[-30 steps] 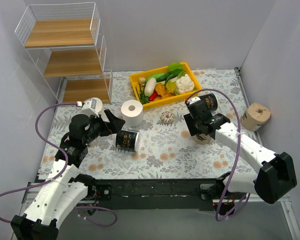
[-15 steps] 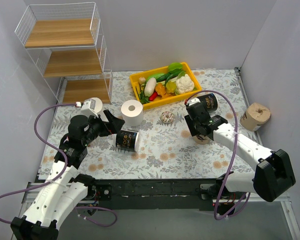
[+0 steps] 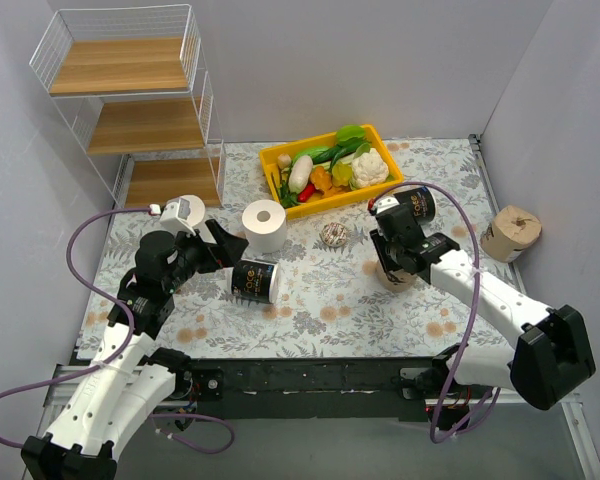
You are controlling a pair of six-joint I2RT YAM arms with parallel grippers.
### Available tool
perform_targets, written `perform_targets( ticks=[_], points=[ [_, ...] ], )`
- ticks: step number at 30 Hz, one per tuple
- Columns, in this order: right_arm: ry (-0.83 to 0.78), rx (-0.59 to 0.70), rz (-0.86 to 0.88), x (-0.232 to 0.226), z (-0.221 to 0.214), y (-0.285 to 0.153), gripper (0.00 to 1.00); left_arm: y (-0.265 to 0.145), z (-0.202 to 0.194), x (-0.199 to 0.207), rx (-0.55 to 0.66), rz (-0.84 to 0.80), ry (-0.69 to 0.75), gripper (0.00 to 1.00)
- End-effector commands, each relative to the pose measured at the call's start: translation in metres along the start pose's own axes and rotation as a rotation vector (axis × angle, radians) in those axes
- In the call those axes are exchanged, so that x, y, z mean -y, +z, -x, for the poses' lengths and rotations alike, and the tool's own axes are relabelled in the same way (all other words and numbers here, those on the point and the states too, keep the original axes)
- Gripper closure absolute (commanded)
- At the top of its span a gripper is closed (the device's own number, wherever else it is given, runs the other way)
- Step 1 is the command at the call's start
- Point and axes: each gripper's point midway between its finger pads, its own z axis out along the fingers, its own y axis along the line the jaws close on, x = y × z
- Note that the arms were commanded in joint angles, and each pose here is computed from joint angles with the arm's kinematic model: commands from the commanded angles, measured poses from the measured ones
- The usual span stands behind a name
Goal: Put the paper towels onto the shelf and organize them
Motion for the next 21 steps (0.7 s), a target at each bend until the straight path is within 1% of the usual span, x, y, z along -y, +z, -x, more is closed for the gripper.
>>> perform_targets(
  ticks=[1, 2, 3, 5, 6, 7, 9, 10, 11, 12, 13, 14, 15, 16, 17, 19, 20, 21],
  points=[
    [0.138, 0.204, 0.245, -0.035, 0.049, -0.041, 0.60, -0.010, 0.016, 0.015, 0.048, -0.041, -0.005, 0.02],
    [0.159, 0.268, 0.337, -0.048, 0.064, -0.053, 0.60, -0.012, 0.020, 0.020, 0.054, -0.059, -0.010, 0.02],
    [0.194, 0.343, 0.381, -0.049, 0.077, -0.072, 0.61, -0.017, 0.027, 0.035, 0.055, -0.113, -0.013, 0.02],
    [0.262, 0.434, 0.484, -0.060, 0.094, -0.097, 0.62, -0.022, 0.029, 0.054, 0.034, -0.192, -0.038, 0.02],
    [0.291, 0.559, 0.536, -0.058, 0.115, -0.124, 0.61, -0.025, 0.033, 0.065, 0.028, -0.240, -0.042, 0.02],
    [0.341, 0.589, 0.603, -0.064, 0.118, -0.136, 0.61, -0.029, 0.027, 0.080, -0.028, -0.316, -0.066, 0.02],
    [0.392, 0.760, 0.695, -0.061, 0.141, -0.178, 0.61, -0.035, 0.027, 0.099, -0.061, -0.406, -0.085, 0.02],
    [0.402, 0.789, 0.751, -0.066, 0.142, -0.188, 0.61, -0.043, 0.023, 0.111, -0.106, -0.477, -0.086, 0.02],
    [0.440, 0.829, 0.802, -0.066, 0.146, -0.204, 0.61, -0.044, 0.023, 0.117, -0.125, -0.503, -0.116, 0.02],
    [0.453, 0.854, 0.839, -0.067, 0.148, -0.214, 0.61, -0.049, 0.026, 0.124, -0.124, -0.539, -0.118, 0.02],
    [0.445, 0.920, 0.896, -0.068, 0.156, -0.233, 0.61, -0.055, 0.025, 0.131, -0.144, -0.583, -0.123, 0.02],
    [0.475, 0.930, 0.944, -0.070, 0.155, -0.241, 0.62, -0.062, 0.025, 0.138, -0.158, -0.620, -0.145, 0.02],
    [0.487, 0.944, 0.975, -0.071, 0.156, -0.248, 0.61, -0.068, 0.032, 0.148, -0.138, -0.676, -0.137, 0.02],
    [0.481, 0.995, 1.018, -0.070, 0.160, -0.263, 0.61, -0.074, 0.033, 0.154, -0.141, -0.712, -0.138, 0.02],
    [0.490, 0.998, 1.047, -0.072, 0.160, -0.266, 0.61, -0.081, 0.032, 0.160, -0.160, -0.754, -0.137, 0.02],
    [0.495, 0.994, 1.129, -0.078, 0.159, -0.277, 0.61, -0.092, 0.041, 0.172, -0.145, -0.822, -0.145, 0.02],
    [0.487, 1.037, 1.167, -0.078, 0.162, -0.289, 0.61, -0.097, 0.040, 0.176, -0.156, -0.851, -0.144, 0.02],
    [0.501, 1.028, 1.206, -0.080, 0.160, -0.291, 0.61, -0.104, 0.045, 0.183, -0.147, -0.894, -0.138, 0.02]
  ],
)
